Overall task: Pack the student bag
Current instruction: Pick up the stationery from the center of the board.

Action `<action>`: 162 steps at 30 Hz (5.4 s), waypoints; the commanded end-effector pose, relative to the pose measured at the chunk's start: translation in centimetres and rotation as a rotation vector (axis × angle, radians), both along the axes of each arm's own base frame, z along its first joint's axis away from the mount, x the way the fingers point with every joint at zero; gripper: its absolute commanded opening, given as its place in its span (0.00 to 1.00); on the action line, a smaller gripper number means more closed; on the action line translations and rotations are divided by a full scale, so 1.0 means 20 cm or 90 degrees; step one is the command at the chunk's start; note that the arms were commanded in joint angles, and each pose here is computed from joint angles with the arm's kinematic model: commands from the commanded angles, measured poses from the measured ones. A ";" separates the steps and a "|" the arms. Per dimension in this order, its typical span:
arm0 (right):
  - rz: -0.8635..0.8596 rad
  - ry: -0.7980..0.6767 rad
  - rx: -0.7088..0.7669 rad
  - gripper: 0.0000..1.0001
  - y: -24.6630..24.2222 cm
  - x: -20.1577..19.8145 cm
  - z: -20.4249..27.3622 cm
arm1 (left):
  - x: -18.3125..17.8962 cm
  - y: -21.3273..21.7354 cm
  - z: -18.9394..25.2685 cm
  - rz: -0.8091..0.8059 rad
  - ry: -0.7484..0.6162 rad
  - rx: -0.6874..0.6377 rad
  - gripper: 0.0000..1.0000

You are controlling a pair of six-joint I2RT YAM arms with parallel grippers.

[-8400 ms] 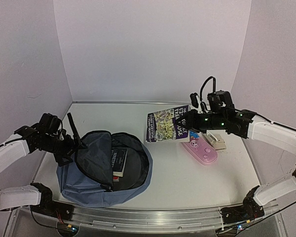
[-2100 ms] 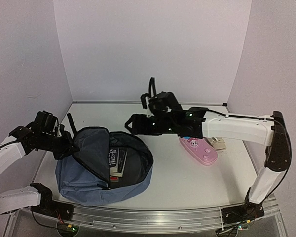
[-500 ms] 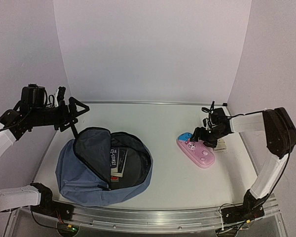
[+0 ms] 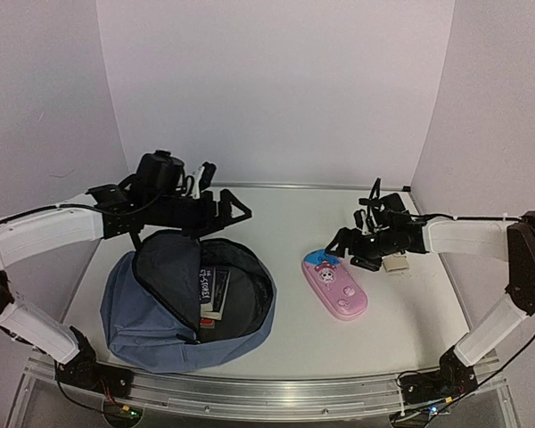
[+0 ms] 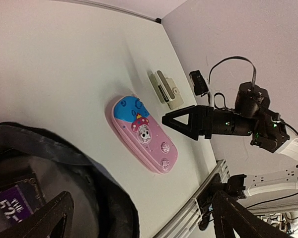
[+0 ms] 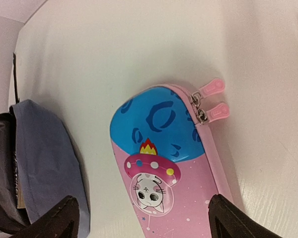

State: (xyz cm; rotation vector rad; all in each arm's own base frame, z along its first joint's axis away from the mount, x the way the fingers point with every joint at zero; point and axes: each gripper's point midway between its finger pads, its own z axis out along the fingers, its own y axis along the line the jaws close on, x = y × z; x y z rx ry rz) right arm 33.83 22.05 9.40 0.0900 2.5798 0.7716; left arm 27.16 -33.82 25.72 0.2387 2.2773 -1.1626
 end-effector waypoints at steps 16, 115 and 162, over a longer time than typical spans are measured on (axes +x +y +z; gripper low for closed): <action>-0.014 0.023 0.033 0.91 -0.19 -0.05 -0.14 | -0.01 -0.83 -0.41 -0.017 0.188 0.030 0.97; 0.471 -0.161 0.338 0.17 0.55 -0.49 0.80 | -0.15 -0.24 0.14 -0.190 -0.048 0.065 1.00; 0.182 -0.290 0.327 0.98 0.48 -0.19 1.06 | -0.05 -0.04 0.51 -0.039 -0.107 -0.206 0.24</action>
